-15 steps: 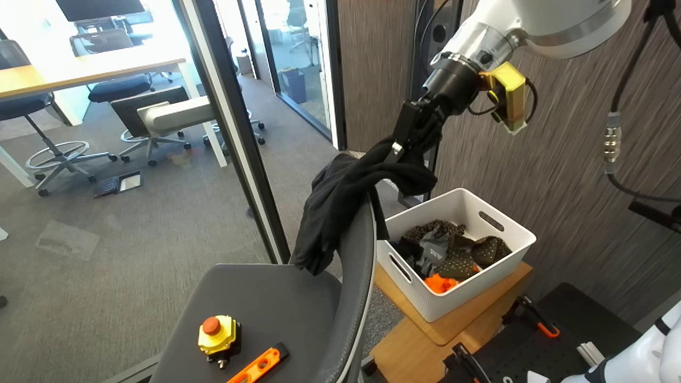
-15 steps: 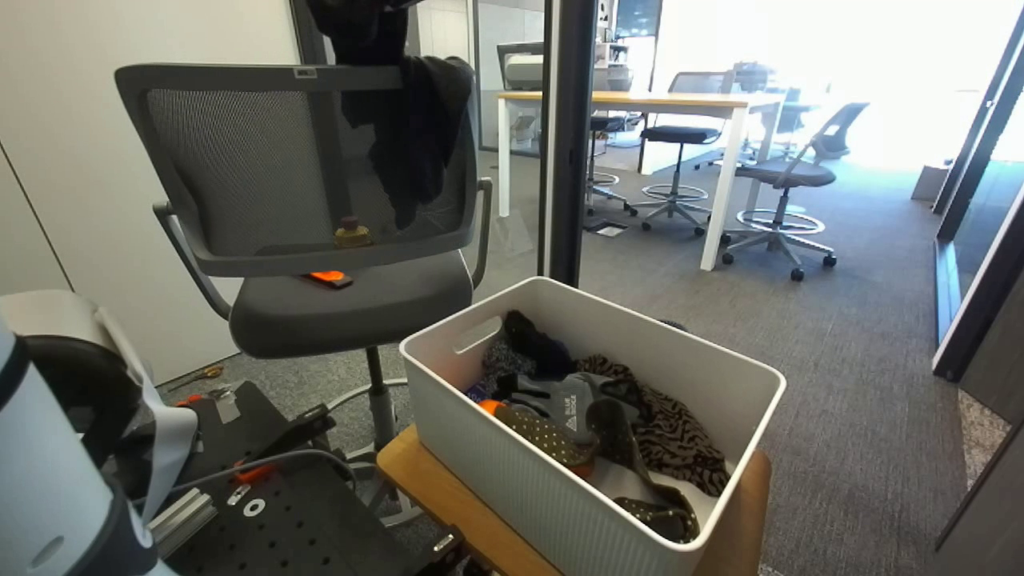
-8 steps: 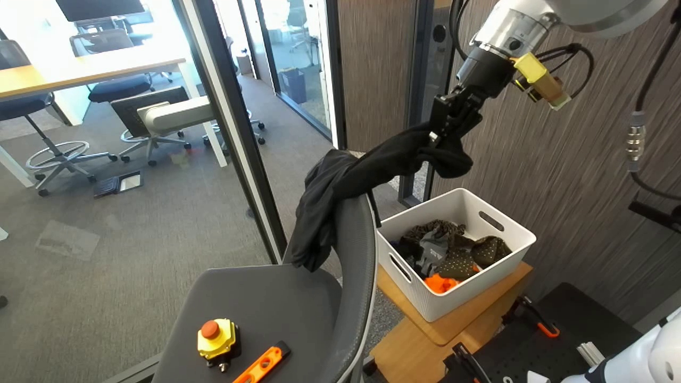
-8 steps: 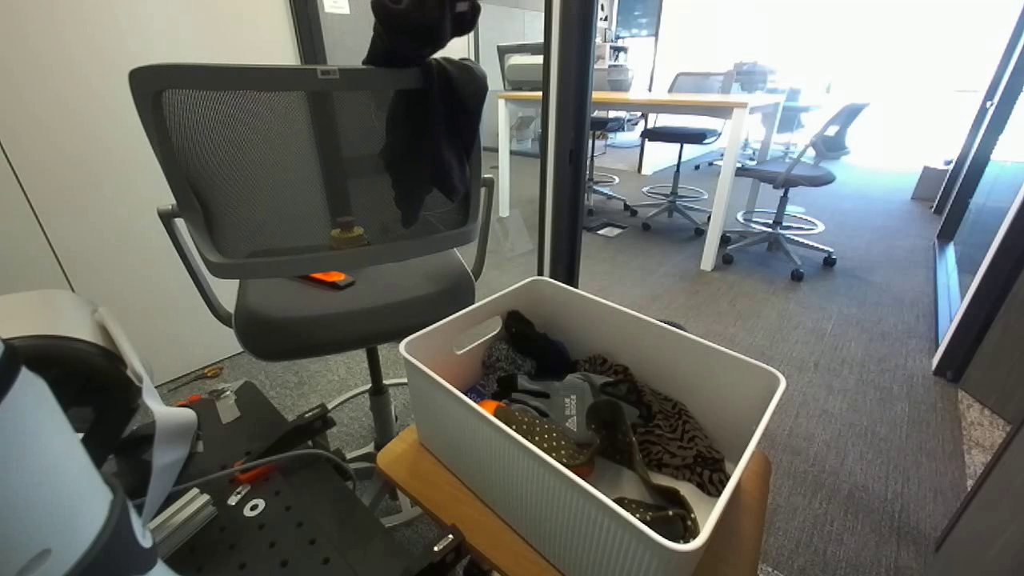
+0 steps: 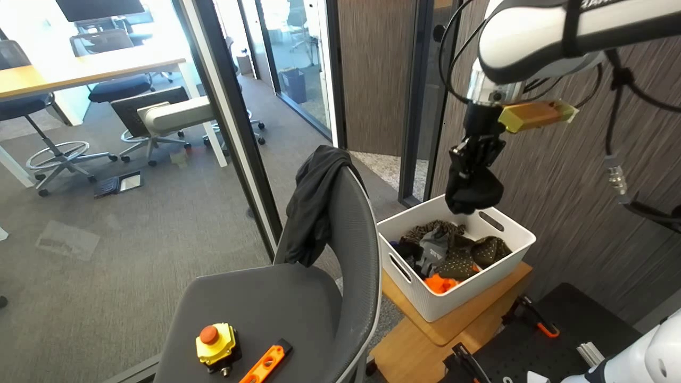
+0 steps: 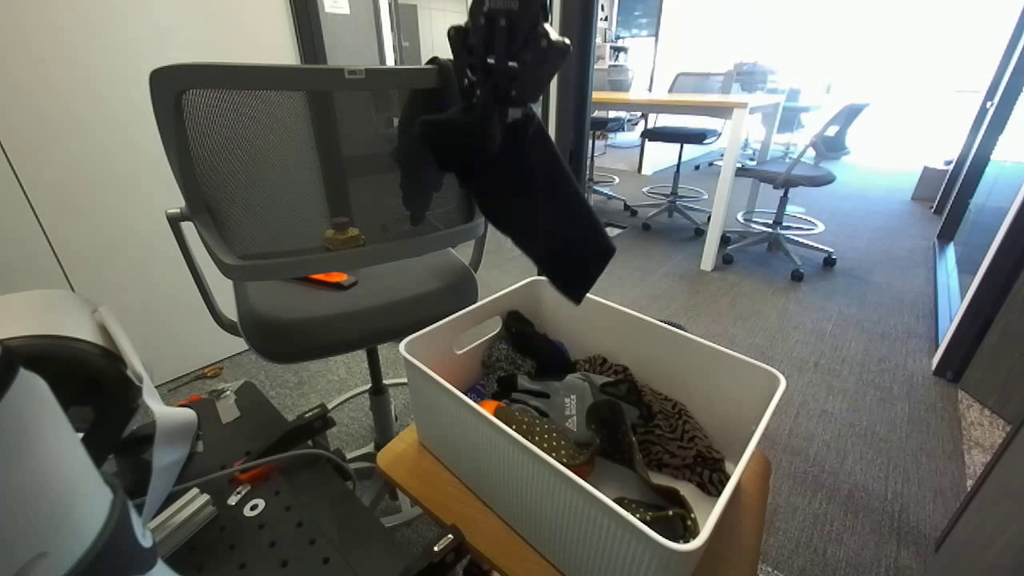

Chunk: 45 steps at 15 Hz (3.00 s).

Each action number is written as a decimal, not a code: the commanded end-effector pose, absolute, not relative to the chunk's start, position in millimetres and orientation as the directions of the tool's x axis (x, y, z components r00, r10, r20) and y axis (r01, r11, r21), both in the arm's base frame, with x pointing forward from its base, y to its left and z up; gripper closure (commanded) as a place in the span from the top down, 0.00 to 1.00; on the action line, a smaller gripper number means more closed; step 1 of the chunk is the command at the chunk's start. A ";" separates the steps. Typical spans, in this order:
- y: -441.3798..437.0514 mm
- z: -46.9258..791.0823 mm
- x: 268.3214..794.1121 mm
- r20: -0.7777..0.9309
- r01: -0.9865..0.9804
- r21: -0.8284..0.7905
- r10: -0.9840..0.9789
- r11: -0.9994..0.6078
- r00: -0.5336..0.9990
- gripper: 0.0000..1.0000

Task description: Remove the black cloth from the chair and put it in the gray basket

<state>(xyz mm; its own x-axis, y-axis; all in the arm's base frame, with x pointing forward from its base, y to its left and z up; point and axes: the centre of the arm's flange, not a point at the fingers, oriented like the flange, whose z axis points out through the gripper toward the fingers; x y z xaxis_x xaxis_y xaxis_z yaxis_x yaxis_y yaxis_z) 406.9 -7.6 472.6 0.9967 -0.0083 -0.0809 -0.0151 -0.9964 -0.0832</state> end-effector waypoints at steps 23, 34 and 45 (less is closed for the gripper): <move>-5.1 187.8 485.9 -0.200 0.376 -0.314 0.448 -0.872 0.872 0.15; -22.6 187.2 492.8 -0.174 0.390 -0.359 0.471 -0.848 0.865 0.52; -31.1 322.0 457.8 -0.079 0.203 -0.158 0.218 -0.966 0.973 1.00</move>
<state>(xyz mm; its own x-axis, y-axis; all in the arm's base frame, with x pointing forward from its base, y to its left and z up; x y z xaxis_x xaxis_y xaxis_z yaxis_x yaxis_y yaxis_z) 493.8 -43.4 258.2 0.9457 0.3031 -0.1173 0.2693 -0.9329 -0.2392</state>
